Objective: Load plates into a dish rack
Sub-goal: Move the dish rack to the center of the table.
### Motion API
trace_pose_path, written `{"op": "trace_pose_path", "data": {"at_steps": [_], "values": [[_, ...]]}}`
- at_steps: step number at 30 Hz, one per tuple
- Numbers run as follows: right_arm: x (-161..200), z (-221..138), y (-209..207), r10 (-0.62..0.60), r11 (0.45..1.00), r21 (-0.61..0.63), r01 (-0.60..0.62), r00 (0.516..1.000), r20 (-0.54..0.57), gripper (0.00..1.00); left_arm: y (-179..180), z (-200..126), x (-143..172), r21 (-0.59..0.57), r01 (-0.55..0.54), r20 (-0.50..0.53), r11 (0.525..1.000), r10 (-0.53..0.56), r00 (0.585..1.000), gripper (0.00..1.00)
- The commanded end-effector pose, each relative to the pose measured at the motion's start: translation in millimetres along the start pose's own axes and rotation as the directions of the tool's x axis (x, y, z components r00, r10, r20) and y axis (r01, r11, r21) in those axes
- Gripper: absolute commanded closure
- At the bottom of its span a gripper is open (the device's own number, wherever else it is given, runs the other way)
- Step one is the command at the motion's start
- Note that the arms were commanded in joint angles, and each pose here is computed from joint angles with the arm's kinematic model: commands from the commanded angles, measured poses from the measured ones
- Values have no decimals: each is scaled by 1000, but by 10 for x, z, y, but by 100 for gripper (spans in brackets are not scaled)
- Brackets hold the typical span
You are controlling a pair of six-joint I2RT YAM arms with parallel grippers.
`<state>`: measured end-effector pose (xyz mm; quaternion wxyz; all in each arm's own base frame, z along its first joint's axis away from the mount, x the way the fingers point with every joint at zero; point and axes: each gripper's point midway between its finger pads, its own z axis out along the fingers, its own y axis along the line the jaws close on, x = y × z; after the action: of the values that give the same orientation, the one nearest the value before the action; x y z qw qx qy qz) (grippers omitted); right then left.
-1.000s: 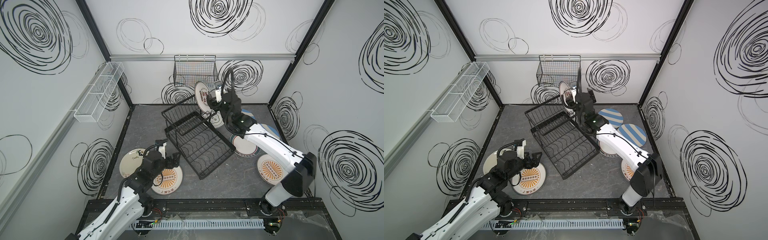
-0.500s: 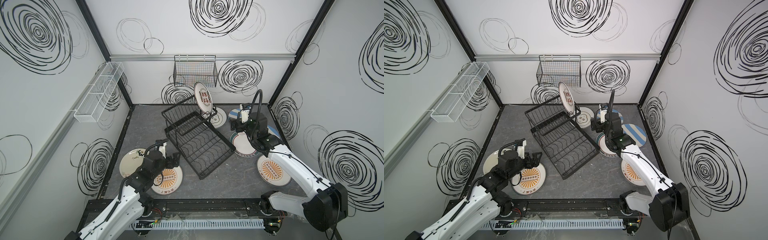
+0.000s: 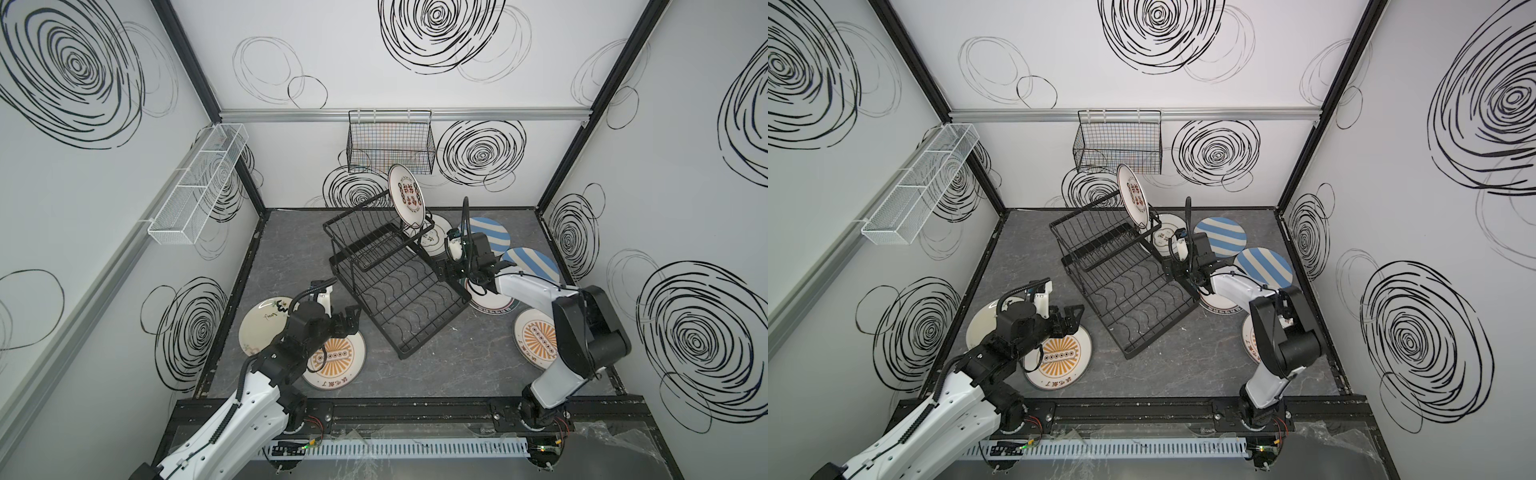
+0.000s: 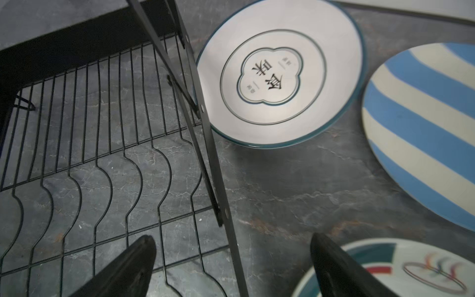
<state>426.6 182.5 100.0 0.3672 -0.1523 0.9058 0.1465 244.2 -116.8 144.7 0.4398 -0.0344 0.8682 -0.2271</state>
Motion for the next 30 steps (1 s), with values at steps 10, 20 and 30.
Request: {"op": "trace_pose_path", "data": {"at_steps": [10,20,30], "values": [[-252,423,326,-17,989,-149,19,1000,14,3,-29,-13,-31,27,20,28,999,-21,999,4],[-398,622,587,-53,980,-193,58,998,32,4,-35,-10,-16,36,19,28,999,-20,999,4],[-470,781,952,-111,962,-246,117,993,40,4,-37,-11,1,40,21,25,999,-22,999,4]]}}
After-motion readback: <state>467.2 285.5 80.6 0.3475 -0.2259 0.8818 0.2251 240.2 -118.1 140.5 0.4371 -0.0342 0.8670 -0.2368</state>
